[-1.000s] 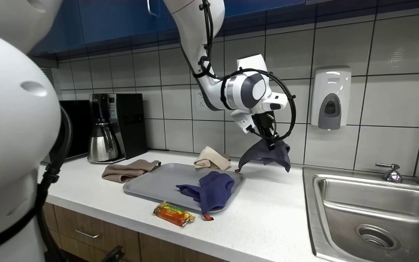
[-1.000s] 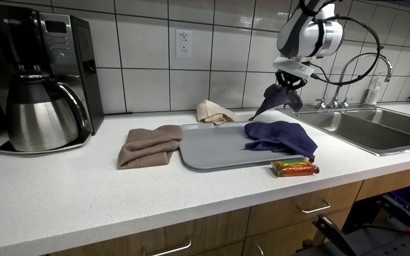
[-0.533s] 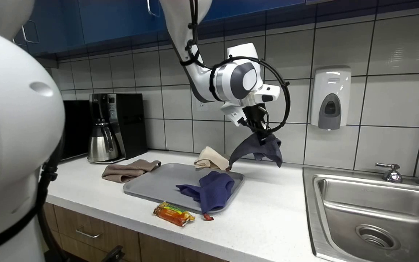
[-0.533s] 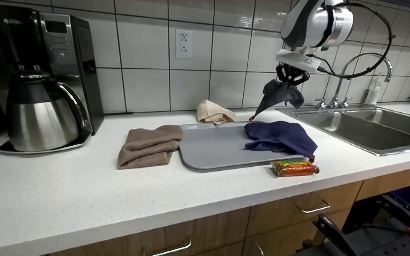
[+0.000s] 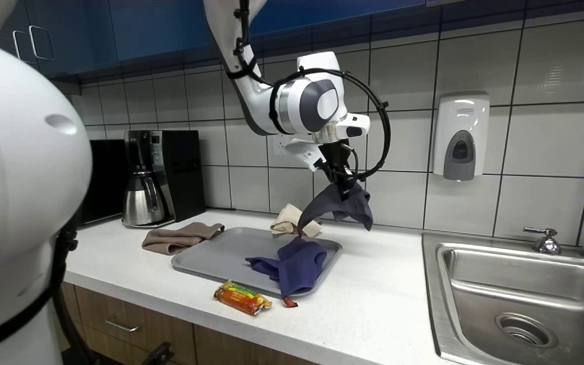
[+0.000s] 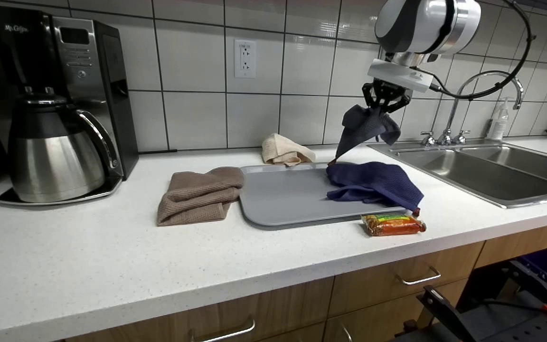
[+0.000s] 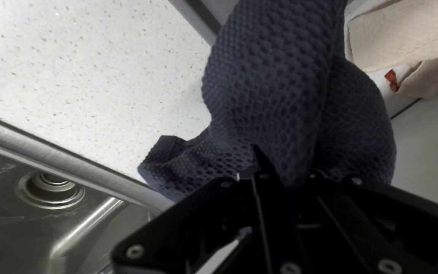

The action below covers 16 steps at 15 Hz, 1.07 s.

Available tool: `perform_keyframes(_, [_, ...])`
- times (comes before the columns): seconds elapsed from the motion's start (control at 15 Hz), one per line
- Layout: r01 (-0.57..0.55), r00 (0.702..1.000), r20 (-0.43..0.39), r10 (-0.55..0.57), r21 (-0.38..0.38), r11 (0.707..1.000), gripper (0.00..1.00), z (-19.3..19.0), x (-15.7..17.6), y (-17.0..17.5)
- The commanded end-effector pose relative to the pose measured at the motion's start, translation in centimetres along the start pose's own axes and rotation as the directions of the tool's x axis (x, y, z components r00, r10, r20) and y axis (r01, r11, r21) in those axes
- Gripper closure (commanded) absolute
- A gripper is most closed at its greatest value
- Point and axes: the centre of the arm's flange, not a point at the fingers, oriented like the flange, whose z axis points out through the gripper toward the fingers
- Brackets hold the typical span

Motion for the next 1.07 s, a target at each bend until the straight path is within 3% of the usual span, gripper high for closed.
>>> perform_keyframes(0.0, [0.083, 0.996, 0.04, -0.084, 0.013, 0.996, 0.98, -2.1, -2.6, -0.4])
perform_keyframes(0.6, [0.194, 0.975, 0.113, -0.19, -0.022, 0.981, 0.98, 1.3, -6.4, -2.2])
perform_keyframes(1.0, [0.314, 0.944, 0.13, -0.305, -0.061, 0.947, 0.98, 3.8, -8.5, -3.9])
